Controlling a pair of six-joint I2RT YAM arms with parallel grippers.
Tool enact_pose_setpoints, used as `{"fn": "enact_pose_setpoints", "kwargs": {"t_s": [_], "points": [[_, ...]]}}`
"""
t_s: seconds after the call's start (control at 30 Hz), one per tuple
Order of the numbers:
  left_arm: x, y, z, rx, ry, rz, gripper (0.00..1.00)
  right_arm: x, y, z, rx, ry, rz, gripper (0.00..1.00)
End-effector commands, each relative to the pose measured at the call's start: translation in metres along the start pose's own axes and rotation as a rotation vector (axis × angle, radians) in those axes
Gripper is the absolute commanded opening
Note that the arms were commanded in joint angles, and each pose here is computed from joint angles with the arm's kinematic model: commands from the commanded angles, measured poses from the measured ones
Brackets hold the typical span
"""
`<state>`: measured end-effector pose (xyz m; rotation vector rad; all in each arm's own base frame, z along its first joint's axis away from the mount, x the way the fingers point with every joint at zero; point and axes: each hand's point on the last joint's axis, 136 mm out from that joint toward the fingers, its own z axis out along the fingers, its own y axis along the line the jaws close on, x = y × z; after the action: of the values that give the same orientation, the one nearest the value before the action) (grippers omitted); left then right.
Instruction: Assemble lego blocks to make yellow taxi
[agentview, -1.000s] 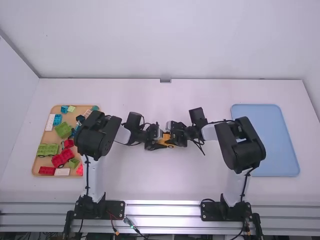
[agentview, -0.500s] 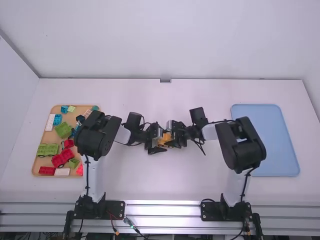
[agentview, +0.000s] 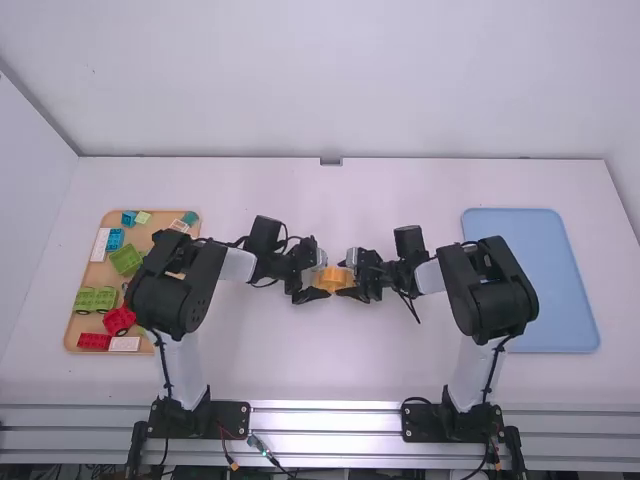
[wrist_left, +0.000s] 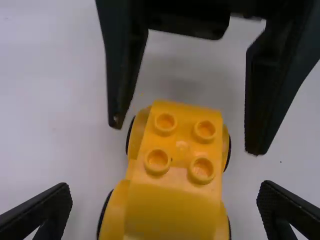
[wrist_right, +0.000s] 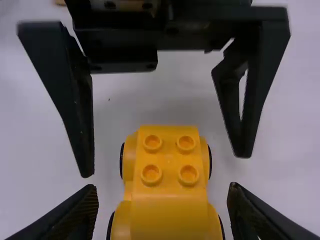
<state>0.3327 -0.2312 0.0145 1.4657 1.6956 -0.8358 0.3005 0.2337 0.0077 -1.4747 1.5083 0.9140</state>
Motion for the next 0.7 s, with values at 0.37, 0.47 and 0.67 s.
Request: {"fn": "enact_pose_setpoints", "kwargs": {"t_s": [0.37, 0.47, 0.67], "points": [[-0.029, 0.02, -0.068, -0.117, 0.024, 0.089, 0.99, 0.011, -0.004, 0.026, -0.021, -0.018, 0.093, 0.69], [-0.026, 0.022, -0.072, -0.125, 0.029, 0.075, 0.99, 0.013, -0.005, 0.034, -0.056, -0.037, 0.097, 0.68], [-0.026, 0.023, -0.072, -0.129, 0.03, 0.081, 0.99, 0.013, -0.005, 0.039, -0.061, -0.034, 0.09, 0.64]]}}
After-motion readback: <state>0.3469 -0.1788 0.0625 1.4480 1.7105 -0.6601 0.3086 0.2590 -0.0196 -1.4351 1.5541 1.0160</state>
